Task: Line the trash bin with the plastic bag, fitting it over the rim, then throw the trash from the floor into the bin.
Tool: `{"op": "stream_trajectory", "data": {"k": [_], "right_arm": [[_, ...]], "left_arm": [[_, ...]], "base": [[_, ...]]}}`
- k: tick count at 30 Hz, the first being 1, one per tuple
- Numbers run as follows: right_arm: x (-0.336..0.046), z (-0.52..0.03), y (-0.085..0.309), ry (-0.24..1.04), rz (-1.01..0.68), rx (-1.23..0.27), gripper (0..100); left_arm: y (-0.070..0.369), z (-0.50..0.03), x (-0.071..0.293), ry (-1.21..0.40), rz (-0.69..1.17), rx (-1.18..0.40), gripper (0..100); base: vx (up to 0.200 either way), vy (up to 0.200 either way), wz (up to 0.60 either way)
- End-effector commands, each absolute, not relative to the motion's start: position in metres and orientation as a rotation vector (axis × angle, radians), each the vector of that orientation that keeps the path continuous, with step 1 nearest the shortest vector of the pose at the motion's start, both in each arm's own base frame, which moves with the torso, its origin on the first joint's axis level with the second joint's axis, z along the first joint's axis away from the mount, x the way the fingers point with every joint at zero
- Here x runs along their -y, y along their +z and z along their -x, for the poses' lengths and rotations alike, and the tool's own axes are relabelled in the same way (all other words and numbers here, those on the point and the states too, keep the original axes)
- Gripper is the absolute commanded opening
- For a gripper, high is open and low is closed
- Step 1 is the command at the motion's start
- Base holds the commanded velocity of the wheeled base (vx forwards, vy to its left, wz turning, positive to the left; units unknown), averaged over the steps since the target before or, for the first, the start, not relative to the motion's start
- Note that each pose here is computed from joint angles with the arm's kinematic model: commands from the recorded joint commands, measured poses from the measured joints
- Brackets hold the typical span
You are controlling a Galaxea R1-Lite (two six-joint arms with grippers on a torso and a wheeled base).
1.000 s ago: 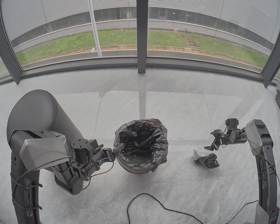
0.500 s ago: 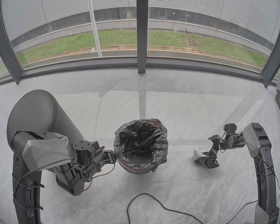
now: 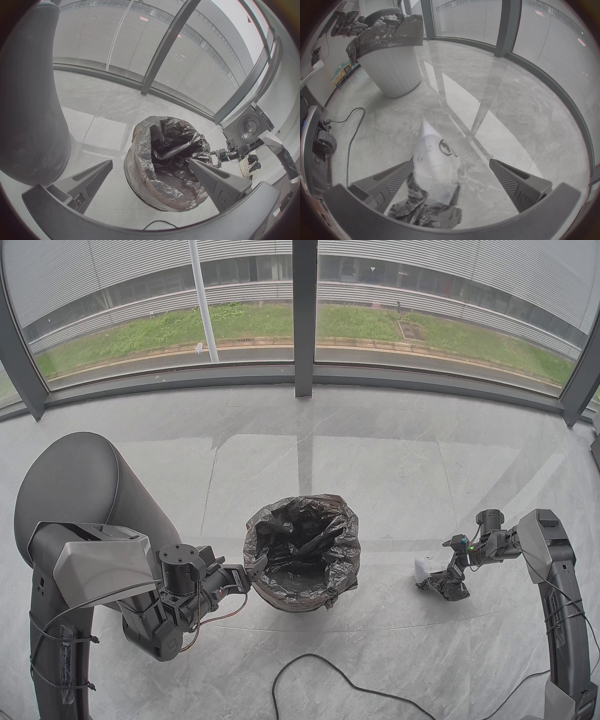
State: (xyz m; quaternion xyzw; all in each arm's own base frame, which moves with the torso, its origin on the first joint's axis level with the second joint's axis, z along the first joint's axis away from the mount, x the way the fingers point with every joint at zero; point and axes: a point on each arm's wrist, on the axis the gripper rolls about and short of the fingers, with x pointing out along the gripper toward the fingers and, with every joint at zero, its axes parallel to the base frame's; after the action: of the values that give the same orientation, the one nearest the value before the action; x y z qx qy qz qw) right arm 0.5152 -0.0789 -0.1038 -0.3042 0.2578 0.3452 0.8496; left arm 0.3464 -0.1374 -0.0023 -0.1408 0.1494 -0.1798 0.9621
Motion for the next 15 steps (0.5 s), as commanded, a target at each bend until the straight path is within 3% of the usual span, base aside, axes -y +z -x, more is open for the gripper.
{"op": "stream_trajectory", "data": {"k": [1, 6, 12, 15], "right_arm": [[0.078, -0.510, -0.130, 0.749, 0.614, -0.587, 100], [0.076, -0.505, -0.137, 0.772, 0.583, -0.637, 100], [0.073, -0.488, -0.191, 0.834, 0.526, -0.698, 100], [0.072, -0.486, -0.196, 0.847, 0.513, -0.704, 100]], "left_arm": [[-0.007, -0.347, 0.138, -0.359, 0.285, -0.310, 100], [-0.013, -0.347, 0.137, -0.356, 0.289, -0.315, 100], [-0.017, -0.346, 0.140, -0.364, 0.286, -0.325, 100], [-0.014, -0.346, 0.142, -0.369, 0.288, -0.312, 100]], "base": [[0.000, 0.000, 0.00], [0.000, 0.000, 0.00], [0.000, 0.000, 0.00], [0.000, 0.000, 0.00]]}}
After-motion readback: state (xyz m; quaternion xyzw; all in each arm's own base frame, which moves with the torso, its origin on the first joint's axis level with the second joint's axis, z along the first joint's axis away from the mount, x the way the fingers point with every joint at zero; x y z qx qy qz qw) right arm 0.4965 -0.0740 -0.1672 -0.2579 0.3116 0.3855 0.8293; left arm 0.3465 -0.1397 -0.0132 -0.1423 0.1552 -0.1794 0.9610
